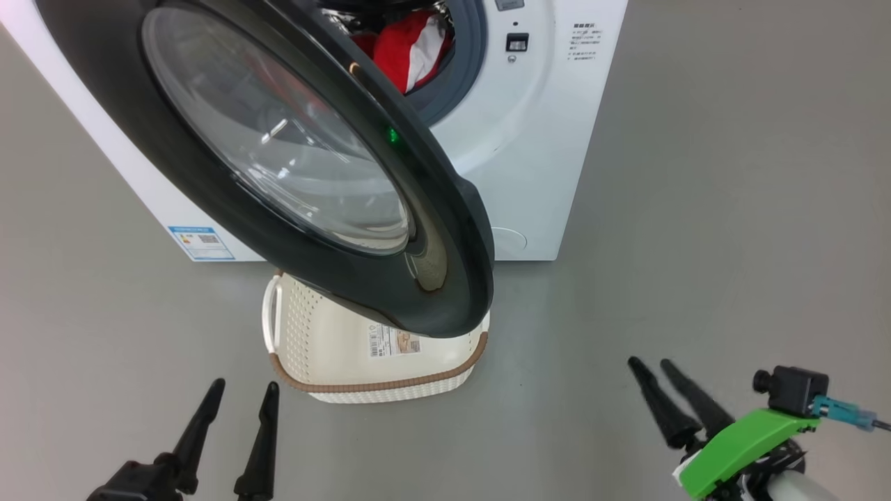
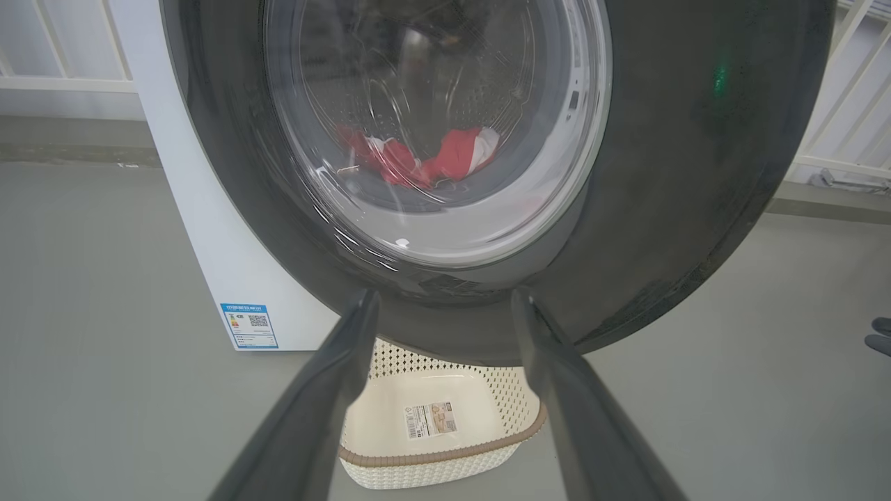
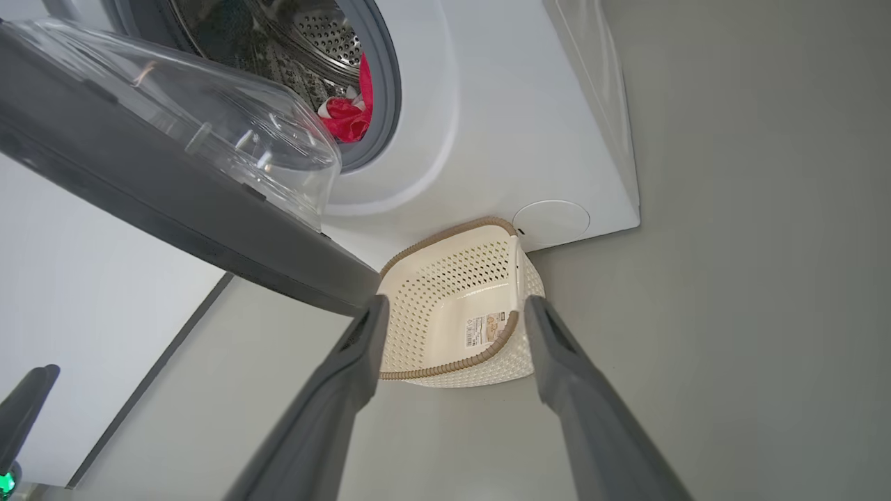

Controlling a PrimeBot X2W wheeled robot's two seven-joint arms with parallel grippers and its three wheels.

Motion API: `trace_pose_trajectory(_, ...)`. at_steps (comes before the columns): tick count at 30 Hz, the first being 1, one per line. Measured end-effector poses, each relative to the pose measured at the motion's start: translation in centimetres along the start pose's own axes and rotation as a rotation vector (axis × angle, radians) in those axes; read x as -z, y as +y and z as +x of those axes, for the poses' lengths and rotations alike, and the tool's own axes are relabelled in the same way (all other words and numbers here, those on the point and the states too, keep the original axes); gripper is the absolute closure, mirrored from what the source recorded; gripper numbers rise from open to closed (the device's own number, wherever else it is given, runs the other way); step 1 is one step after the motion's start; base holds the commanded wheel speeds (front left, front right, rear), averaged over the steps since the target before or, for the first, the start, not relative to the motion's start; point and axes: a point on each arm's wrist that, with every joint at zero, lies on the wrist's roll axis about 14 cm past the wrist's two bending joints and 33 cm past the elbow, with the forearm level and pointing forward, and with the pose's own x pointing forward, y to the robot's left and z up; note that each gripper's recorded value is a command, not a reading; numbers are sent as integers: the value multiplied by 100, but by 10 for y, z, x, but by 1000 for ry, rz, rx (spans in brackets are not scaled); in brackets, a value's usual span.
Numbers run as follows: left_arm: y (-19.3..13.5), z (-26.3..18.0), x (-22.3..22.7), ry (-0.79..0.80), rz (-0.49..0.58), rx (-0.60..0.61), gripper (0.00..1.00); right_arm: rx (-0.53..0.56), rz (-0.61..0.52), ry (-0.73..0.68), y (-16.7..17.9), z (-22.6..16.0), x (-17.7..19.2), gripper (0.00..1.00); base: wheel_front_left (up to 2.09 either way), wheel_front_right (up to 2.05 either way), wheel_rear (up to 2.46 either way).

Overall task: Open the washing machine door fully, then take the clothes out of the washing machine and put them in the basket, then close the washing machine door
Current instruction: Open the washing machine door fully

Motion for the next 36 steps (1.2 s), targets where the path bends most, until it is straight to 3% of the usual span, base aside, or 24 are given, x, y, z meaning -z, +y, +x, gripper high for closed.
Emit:
trace_pose_trajectory(8, 0, -2, 4, 12, -2, 0, 0, 21, -167, -80, -5, -3, -14, 0, 0, 0, 0)
trace_pose_trajectory(24, 0, -5, -1, -2, 2, -1, 0, 108, -382, -268, -6, -29, -44, 0, 0, 0, 0)
trace_pose_trajectory(29, 0, -6, -5, -13, 15, -1, 0, 147, -466, -357, -5, -41, -68, 0, 0, 0, 0)
trace_pose_trajectory(36, 0, -7, -7, -20, 16, 0, 0, 179, -508, -339, -10, -51, -61, 0, 0, 0, 0)
